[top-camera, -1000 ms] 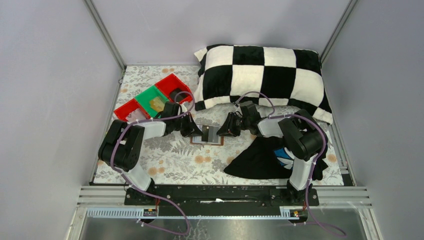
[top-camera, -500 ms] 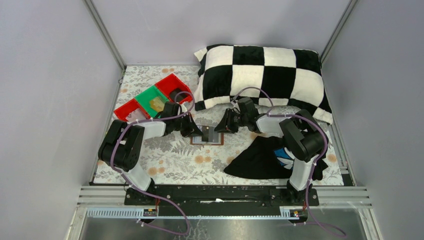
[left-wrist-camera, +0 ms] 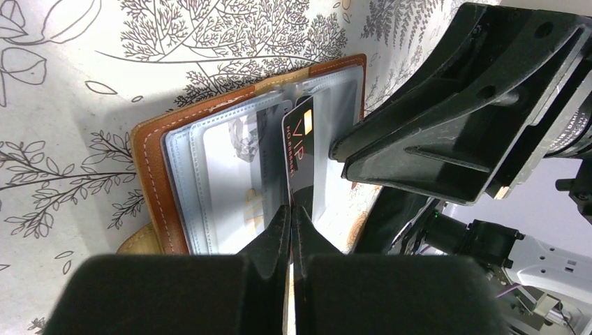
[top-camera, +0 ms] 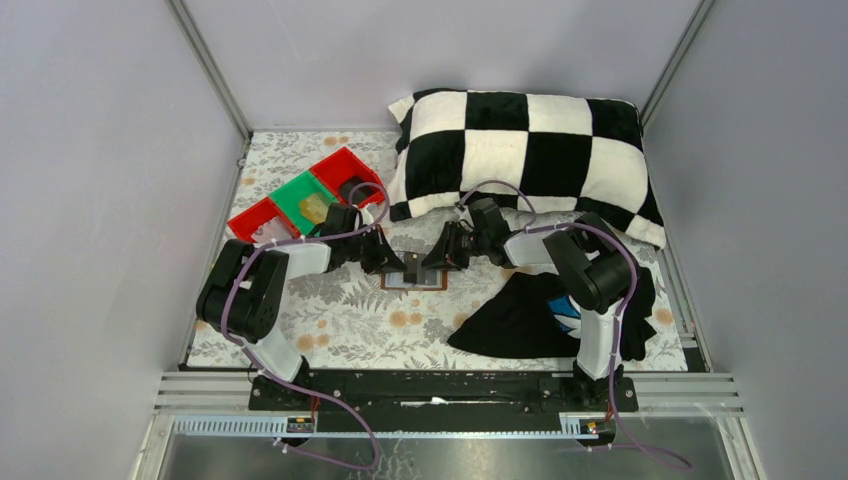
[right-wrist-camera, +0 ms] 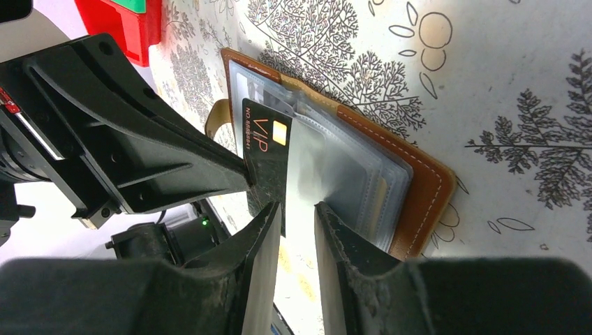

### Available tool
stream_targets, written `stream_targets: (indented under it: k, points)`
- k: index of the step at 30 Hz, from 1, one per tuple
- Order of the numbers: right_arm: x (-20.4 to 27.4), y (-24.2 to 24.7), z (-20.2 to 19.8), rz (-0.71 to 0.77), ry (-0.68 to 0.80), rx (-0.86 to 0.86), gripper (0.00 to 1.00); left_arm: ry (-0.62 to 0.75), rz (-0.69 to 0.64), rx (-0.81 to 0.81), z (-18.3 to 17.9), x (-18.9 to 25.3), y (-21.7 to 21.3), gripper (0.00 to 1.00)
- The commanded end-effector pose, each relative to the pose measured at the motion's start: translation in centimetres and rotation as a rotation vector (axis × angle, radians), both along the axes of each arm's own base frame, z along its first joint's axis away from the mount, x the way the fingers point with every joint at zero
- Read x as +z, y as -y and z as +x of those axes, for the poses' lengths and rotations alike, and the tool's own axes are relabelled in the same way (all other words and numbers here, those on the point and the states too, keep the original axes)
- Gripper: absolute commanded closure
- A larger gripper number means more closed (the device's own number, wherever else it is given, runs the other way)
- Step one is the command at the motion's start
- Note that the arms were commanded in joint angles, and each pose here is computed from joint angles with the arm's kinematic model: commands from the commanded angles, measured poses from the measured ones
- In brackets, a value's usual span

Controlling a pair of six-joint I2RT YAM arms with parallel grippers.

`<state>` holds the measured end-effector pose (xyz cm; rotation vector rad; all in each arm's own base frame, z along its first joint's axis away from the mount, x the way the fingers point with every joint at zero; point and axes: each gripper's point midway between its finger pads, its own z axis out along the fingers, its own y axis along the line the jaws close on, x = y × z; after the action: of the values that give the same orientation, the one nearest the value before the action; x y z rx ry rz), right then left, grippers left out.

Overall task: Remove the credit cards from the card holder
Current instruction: Remove the credit card from the card holder.

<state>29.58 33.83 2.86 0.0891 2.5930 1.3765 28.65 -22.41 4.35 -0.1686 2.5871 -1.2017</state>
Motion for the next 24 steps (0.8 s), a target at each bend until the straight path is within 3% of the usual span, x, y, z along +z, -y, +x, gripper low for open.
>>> stream_targets:
  k: [1,3,7,12,18,24]
  points:
    - [-2.0,0.2,-0.6,-0.042,-0.036,0.000,0.67,0.051,-0.085,-0.034,0.4,1.4,0.9,1.00]
    - [-2.2,0.4,-0.7,-0.052,-0.039,-0.003,0.67,0.047,-0.102,-0.040,0.3,1.5,1.1,0.99]
    - [-2.4,0.4,-0.7,-0.055,-0.044,-0.002,0.67,0.032,-0.113,-0.045,0.2,1.3,1.3,0.81]
    - [-2.7,0.4,-0.9,-0.052,-0.051,-0.002,0.67,0.023,-0.126,-0.045,0.3,1.2,1.4,0.70]
    - [-2.8,0.4,-1.0,-0.051,-0.058,0.000,0.67,0.017,-0.141,-0.047,0.3,1.0,1.7,0.69]
    - [-3.0,0.4,-1.0,-0.053,-0.058,0.000,0.67,0.013,-0.179,-0.052,0.4,1.3,2.1,0.80]
